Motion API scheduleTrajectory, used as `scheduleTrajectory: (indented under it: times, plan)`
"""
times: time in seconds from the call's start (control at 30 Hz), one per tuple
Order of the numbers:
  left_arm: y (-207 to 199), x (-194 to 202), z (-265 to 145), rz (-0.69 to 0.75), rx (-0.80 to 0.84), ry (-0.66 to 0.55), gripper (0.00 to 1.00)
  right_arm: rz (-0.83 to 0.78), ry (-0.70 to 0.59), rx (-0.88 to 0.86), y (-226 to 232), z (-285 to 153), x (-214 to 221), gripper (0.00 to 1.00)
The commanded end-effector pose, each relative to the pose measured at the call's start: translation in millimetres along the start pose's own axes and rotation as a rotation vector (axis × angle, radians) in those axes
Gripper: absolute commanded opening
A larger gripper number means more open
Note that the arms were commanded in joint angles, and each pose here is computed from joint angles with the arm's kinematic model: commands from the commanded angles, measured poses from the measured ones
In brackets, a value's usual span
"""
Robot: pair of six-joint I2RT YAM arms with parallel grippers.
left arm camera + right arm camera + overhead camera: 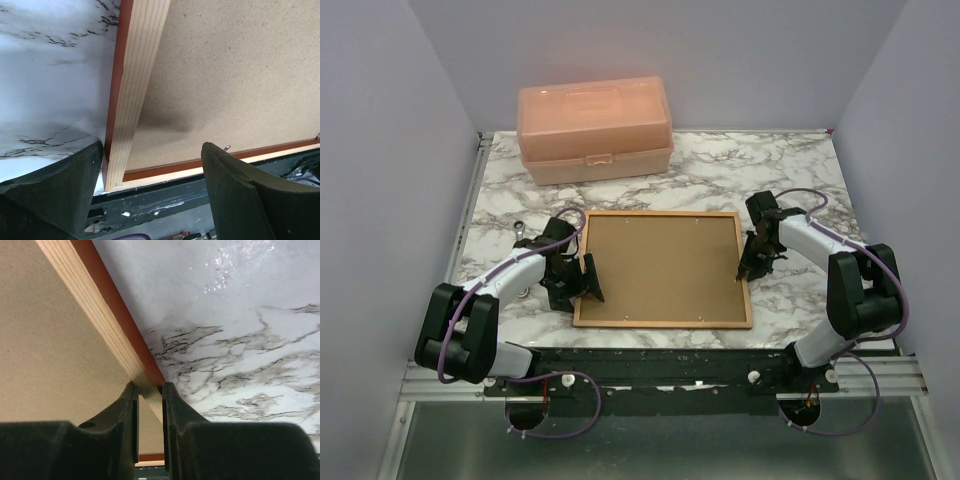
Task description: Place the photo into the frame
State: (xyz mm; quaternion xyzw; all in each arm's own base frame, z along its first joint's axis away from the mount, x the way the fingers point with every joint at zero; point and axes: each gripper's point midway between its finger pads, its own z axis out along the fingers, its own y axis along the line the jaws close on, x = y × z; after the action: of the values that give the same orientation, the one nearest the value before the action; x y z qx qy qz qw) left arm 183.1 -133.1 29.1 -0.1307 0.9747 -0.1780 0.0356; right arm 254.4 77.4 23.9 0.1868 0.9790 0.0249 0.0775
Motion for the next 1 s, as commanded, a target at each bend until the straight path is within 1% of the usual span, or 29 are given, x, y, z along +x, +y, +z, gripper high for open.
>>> scheduleTrajectory:
  times: [0.0, 0.2, 0.33, 0.4, 0.43, 0.47, 0.5, 0.57, 0.63, 0.67, 0.7, 0.77, 0.97]
  plan:
    - [-9.0, -8.4, 8.9, 0.033, 0.051, -0.028, 0.78, 0.000, -0.047, 0.035, -5.8, -7.3, -9.5, 0.00]
    - [-29.2, 12.8, 12.1, 0.070, 0.098, 0.013, 0.74, 0.006, -0.021, 0.015, -6.9, -4.0, 1.8, 0.00]
    - [-37.9, 27.6, 14.3, 0.087, 0.118, 0.020, 0.72, 0.005, -0.030, 0.025, -8.6, -5.0, 0.4, 0.00]
    - [-37.3, 29.2, 14.4, 0.086, 0.112, 0.016, 0.73, -0.002, -0.031, 0.029, -7.7, -6.6, -2.9, 0.05]
    - [-36.4, 28.7, 13.8, 0.089, 0.104, 0.013, 0.74, -0.006, -0.034, 0.029, -6.6, -7.6, -5.3, 0.07]
    - [-34.2, 26.6, 12.8, 0.092, 0.085, 0.005, 0.78, -0.011, -0.034, 0.029, -5.8, -8.1, -6.8, 0.13]
    - [-31.6, 23.1, 10.8, 0.097, 0.060, -0.005, 0.80, -0.013, -0.035, 0.032, -5.5, -8.9, -8.2, 0.31]
    - [-29.3, 13.9, 5.1, 0.111, 0.022, -0.030, 0.83, -0.014, -0.043, 0.029, -3.8, -10.8, -12.4, 0.51]
    - [-27.5, 3.1, -0.7, 0.114, 0.006, -0.054, 0.84, -0.013, -0.051, 0.027, -2.6, -13.2, -15.6, 0.68]
    - [-26.9, -2.7, -3.5, 0.111, 0.006, -0.066, 0.84, -0.009, -0.054, 0.025, -2.3, -14.0, -17.1, 0.73]
    - [-26.0, -10.1, -6.6, 0.106, 0.007, -0.080, 0.84, -0.008, -0.055, 0.023, -1.7, -14.7, -18.0, 0.77]
    - [-23.5, -24.4, -11.6, 0.098, 0.004, -0.105, 0.84, -0.005, -0.060, 0.016, -0.7, -15.9, -20.7, 0.81]
    - [-23.0, -67.9, -19.8, 0.089, -0.015, -0.155, 0.84, -0.004, -0.050, -0.007, 2.9, -14.1, -23.8, 0.81]
